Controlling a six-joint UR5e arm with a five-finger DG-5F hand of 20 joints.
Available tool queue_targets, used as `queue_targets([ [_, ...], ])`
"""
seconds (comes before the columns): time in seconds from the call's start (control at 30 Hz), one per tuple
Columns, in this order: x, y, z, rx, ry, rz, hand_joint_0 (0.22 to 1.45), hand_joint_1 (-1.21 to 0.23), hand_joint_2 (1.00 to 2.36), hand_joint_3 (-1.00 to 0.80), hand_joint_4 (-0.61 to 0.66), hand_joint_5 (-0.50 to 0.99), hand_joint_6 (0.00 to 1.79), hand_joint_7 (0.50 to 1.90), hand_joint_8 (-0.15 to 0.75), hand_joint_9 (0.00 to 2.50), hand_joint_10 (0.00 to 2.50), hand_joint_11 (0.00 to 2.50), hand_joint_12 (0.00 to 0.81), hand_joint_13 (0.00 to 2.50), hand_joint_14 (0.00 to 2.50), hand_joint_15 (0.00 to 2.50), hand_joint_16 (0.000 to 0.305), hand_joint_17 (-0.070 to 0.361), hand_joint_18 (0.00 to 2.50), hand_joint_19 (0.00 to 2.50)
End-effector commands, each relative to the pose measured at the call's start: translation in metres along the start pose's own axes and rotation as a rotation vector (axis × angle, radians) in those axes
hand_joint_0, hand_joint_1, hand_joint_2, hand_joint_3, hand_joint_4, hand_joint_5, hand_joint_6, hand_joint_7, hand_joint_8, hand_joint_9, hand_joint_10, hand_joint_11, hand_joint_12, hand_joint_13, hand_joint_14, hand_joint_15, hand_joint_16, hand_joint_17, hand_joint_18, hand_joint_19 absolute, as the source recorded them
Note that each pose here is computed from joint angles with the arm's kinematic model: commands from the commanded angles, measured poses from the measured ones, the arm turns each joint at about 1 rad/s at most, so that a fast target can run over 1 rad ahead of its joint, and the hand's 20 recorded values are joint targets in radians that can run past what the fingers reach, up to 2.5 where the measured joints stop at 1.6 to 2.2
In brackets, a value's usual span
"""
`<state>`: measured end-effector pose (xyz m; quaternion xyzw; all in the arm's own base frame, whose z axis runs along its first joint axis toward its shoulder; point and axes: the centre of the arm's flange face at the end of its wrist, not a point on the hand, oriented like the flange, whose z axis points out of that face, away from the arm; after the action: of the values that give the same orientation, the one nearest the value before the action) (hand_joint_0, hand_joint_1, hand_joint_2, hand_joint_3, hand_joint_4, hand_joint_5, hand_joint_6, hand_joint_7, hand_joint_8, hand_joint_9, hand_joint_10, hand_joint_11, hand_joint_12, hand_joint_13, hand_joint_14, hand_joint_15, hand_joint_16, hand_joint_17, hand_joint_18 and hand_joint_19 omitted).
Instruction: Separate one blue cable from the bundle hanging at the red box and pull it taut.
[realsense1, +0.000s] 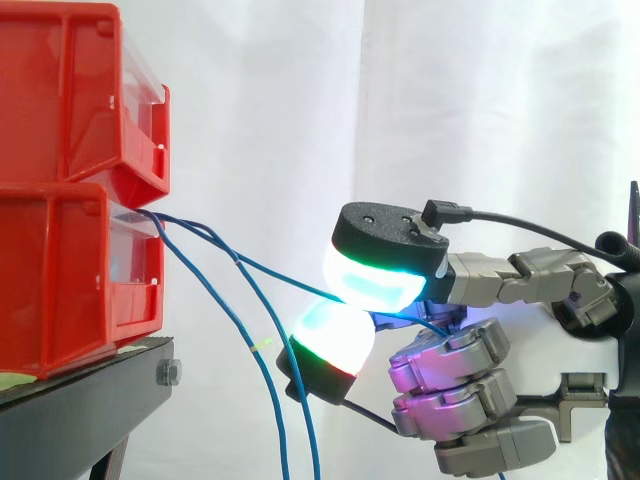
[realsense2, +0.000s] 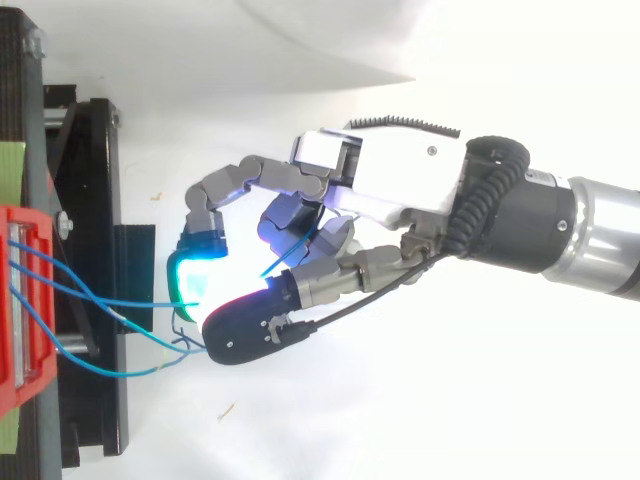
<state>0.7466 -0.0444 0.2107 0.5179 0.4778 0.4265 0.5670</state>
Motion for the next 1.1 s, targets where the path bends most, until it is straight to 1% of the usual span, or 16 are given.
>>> queue_targets([
  [0.0, -0.0002, -0.0009, 0.0001, 0.001, -0.002, 0.000, 0.67, -0.72, 1.03, -0.14, 0.09, -0.18, 0.88, 1.21, 0.374, 1.04, 1.98, 1.68, 0.430, 0.83, 2.50, 1.66, 0.042, 0.095, 1.52, 1.82],
  [0.1, 0.0009, 0.0003, -0.0001, 0.000, 0.001, 0.000, 0.67, -0.72, 1.03, -0.14, 0.09, -0.18, 0.88, 1.21, 0.380, 1.04, 1.99, 1.67, 0.429, 0.83, 2.50, 1.66, 0.041, 0.093, 1.52, 1.83],
  [0.6, -0.0002, 0.0002, 0.0000, 0.000, 0.000, 0.000, 0.67, -0.72, 1.03, -0.13, 0.08, -0.18, 0.88, 1.21, 0.372, 1.04, 1.99, 1.67, 0.423, 0.83, 2.50, 1.65, 0.042, 0.094, 1.51, 1.83],
  [0.67, -0.0002, 0.0002, 0.0000, 0.000, 0.000, 0.000, 0.67, -0.72, 1.03, -0.13, 0.08, -0.18, 0.88, 1.21, 0.376, 1.04, 1.99, 1.67, 0.425, 0.83, 2.50, 1.69, 0.043, 0.096, 1.51, 1.83],
  [0.73, -0.0002, 0.0002, 0.0000, 0.000, 0.000, 0.000, 0.67, -0.72, 1.03, -0.13, 0.08, -0.18, 0.88, 1.21, 0.373, 1.04, 1.99, 1.67, 0.423, 0.83, 2.50, 1.66, 0.043, 0.096, 1.51, 1.82],
  [0.8, 0.0010, -0.0008, -0.0001, 0.001, 0.001, 0.000, 0.67, -0.72, 1.03, -0.13, 0.08, -0.18, 0.88, 1.22, 0.373, 1.04, 1.99, 1.67, 0.424, 0.83, 2.50, 1.67, 0.043, 0.096, 1.51, 1.82],
  [1.07, -0.0002, 0.0002, 0.0000, 0.000, 0.000, 0.000, 0.67, -0.72, 1.03, -0.13, 0.08, -0.18, 0.88, 1.21, 0.374, 1.04, 1.99, 1.68, 0.425, 0.83, 2.50, 1.67, 0.043, 0.096, 1.51, 1.82],
])
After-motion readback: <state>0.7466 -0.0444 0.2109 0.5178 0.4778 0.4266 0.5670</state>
